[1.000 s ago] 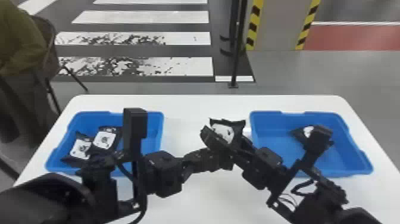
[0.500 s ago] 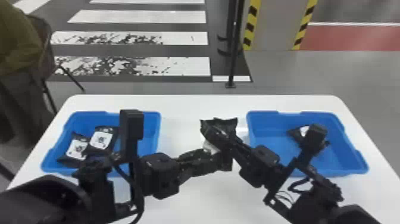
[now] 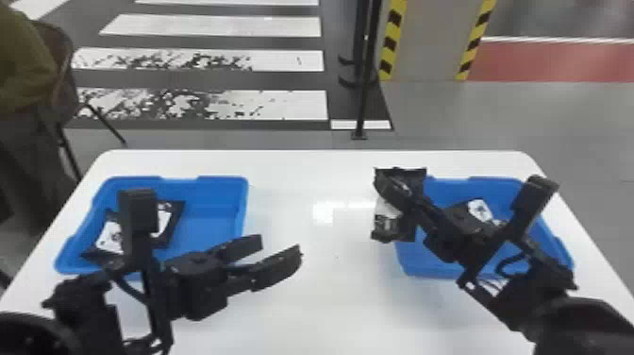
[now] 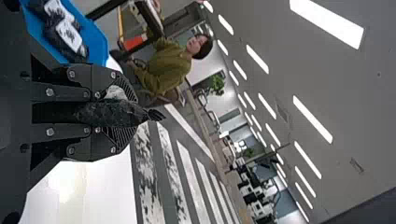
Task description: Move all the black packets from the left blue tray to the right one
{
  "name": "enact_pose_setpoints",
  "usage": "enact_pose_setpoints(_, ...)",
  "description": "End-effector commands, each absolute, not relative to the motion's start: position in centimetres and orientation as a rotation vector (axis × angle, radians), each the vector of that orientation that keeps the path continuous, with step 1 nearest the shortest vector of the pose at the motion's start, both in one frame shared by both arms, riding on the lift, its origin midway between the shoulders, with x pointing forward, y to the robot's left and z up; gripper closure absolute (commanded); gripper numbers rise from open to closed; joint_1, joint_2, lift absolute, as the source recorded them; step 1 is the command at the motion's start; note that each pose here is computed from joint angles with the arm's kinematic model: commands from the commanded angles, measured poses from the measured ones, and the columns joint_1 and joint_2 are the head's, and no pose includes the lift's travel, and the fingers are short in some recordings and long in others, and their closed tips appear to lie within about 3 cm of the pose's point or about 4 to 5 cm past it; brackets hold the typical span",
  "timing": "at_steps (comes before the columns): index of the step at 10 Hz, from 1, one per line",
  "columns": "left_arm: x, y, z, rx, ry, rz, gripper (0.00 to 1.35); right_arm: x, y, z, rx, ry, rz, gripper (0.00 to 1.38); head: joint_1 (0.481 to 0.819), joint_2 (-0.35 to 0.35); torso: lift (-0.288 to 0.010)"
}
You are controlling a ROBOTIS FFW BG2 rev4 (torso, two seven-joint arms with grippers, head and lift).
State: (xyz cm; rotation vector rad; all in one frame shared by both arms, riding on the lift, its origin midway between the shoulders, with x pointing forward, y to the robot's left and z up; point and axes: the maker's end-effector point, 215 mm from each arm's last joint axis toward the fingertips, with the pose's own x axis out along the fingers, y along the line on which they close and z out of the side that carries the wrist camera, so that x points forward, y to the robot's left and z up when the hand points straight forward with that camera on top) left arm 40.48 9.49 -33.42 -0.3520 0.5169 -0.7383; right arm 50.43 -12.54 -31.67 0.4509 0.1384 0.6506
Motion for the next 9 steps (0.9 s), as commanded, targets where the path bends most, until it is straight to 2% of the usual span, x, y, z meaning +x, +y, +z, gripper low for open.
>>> enact_pose_setpoints(1, 41.0, 12.5, -33.4, -0.349, 0.503, -0.669, 0.2, 53.7, -16.9, -33.6, 0.399, 0.157, 0.561, 1.28, 0.695, -0.033, -0.14)
enact_pose_setpoints(3, 41.8, 16.1, -33.2, -0.326, 0.486, -0.593, 0.2, 57.0, -21.6, -37.3, 0.338, 0.218, 0.453, 1.24, 0.695, -0.054, -0.14)
enact_pose_setpoints(4, 42.3, 17.8, -32.8, -0.314, 0.471, -0.553, 0.2, 58.0, -23.4, -38.9, 0.316, 0.242, 0.404, 0.99, 0.695, -0.058, -0.14)
enact_pose_setpoints(5, 42.7, 19.5, -32.7, -0.302, 0.462, -0.517, 0.2, 58.3, -26.2, -39.6, 0.251, 0.249, 0.33, 0.51, 0.695, -0.061, -0.14)
enact_pose_setpoints(6, 43.1, 21.1, -32.5, -0.283, 0.455, -0.479, 0.2, 57.7, -28.5, -39.4, 0.186, 0.238, 0.266, 0.14, 0.695, -0.069, -0.14)
enact_pose_setpoints(7, 43.7, 22.5, -32.3, -0.263, 0.447, -0.443, 0.21, 56.2, -30.2, -38.0, 0.117, 0.205, 0.204, 0.06, 0.695, -0.08, -0.14)
enact_pose_setpoints(9, 44.7, 26.7, -32.2, -0.204, 0.445, -0.335, 0.23, 51.8, -29.1, -34.9, 0.045, 0.112, 0.193, 0.15, 0.695, -0.083, -0.14)
